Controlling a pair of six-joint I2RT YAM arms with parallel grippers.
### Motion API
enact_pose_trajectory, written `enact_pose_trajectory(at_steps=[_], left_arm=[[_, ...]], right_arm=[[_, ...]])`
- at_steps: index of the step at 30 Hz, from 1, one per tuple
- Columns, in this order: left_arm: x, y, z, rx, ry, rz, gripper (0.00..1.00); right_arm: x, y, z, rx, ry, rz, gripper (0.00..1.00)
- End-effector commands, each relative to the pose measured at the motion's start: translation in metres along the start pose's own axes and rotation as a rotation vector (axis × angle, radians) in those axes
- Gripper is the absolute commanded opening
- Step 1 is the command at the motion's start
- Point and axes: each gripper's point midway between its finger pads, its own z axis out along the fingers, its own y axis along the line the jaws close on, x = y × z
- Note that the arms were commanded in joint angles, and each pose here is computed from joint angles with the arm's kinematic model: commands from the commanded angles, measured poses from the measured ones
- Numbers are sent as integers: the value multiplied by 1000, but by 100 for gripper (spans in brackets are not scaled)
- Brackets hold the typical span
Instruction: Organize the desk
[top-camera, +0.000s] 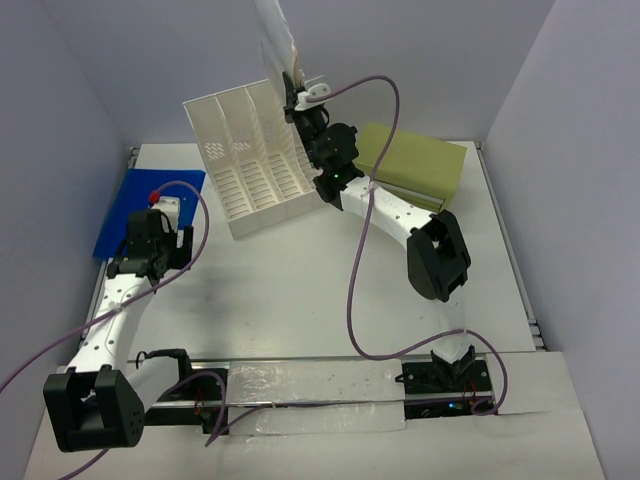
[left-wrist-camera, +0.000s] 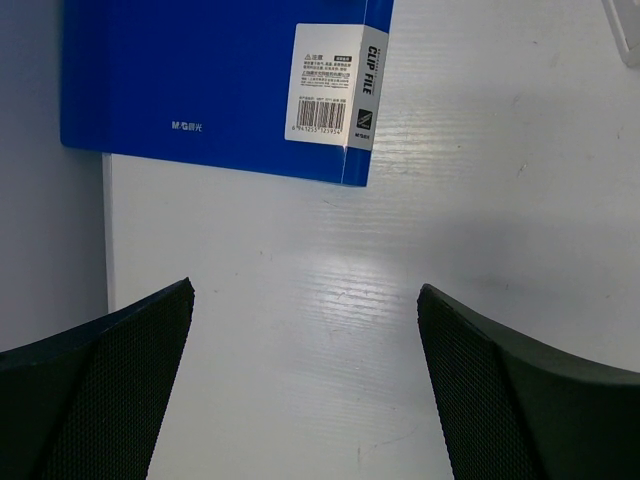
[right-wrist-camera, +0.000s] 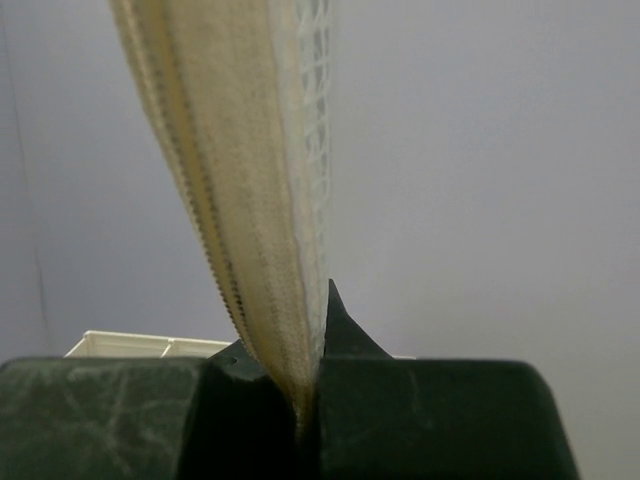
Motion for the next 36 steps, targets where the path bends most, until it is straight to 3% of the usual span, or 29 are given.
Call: enact_pose_trajectory(at_steps=[1, 22, 27, 36], left_arm=[[-10, 3, 1, -7, -36, -3, 99], [-10, 11, -4, -30, -47, 13, 99], [-6, 11, -4, -32, -43, 15, 99], [-6, 9, -2, -17, -44, 12, 99]], right_arm=[[-48, -7, 3, 24, -129, 83, 0], [68, 16, -24, 22, -3, 106, 0], [104, 26, -42, 0, 42, 107, 0], [132, 26, -80, -12, 84, 120, 0]])
